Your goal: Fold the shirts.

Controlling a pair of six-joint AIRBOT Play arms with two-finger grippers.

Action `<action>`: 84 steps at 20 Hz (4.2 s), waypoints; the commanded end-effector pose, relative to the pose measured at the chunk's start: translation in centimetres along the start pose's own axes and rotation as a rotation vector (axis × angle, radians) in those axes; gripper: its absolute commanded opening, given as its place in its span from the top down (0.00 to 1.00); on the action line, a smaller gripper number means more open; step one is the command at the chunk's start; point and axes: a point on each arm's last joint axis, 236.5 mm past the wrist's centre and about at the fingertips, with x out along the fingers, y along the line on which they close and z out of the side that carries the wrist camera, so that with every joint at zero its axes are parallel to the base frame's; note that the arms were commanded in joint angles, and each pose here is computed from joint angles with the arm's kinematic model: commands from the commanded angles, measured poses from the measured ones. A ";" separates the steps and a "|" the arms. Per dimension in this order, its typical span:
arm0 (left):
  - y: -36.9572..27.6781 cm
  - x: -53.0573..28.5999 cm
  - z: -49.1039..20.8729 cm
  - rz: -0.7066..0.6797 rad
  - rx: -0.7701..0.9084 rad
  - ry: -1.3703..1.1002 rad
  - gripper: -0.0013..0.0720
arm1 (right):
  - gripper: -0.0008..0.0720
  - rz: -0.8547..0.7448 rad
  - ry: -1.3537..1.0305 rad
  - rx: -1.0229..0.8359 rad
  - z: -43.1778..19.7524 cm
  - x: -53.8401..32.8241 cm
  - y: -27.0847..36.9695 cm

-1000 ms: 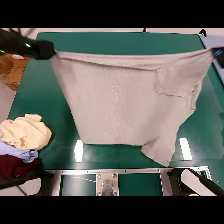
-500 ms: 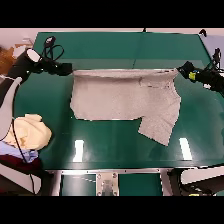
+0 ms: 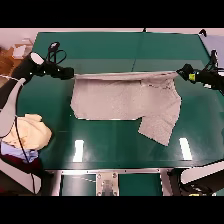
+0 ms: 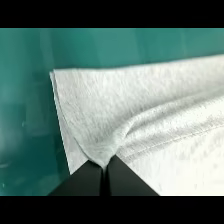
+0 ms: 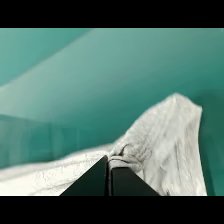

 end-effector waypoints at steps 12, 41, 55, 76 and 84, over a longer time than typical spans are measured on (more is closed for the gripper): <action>-1.7 2.2 -5.8 -0.110 -0.129 0.236 0.47 | 0.69 -0.067 0.211 0.060 -6.4 -0.2 -2.8; -4.2 -1.8 -22.7 -0.052 -0.939 -0.137 0.50 | 0.34 -0.214 0.118 0.542 -25.5 -16.2 -7.5; -6.1 -0.6 -22.7 -0.137 -0.861 0.023 0.95 | 0.35 -0.173 0.320 0.603 -30.2 -11.3 -6.1; -5.4 -2.1 -23.0 -0.215 -0.837 0.076 0.95 | 0.62 -0.082 0.462 0.589 -31.2 -13.8 -3.4; -7.0 -5.2 -23.5 -0.197 -0.677 0.176 0.95 | 0.97 -0.097 0.374 0.499 -28.2 -14.7 -2.9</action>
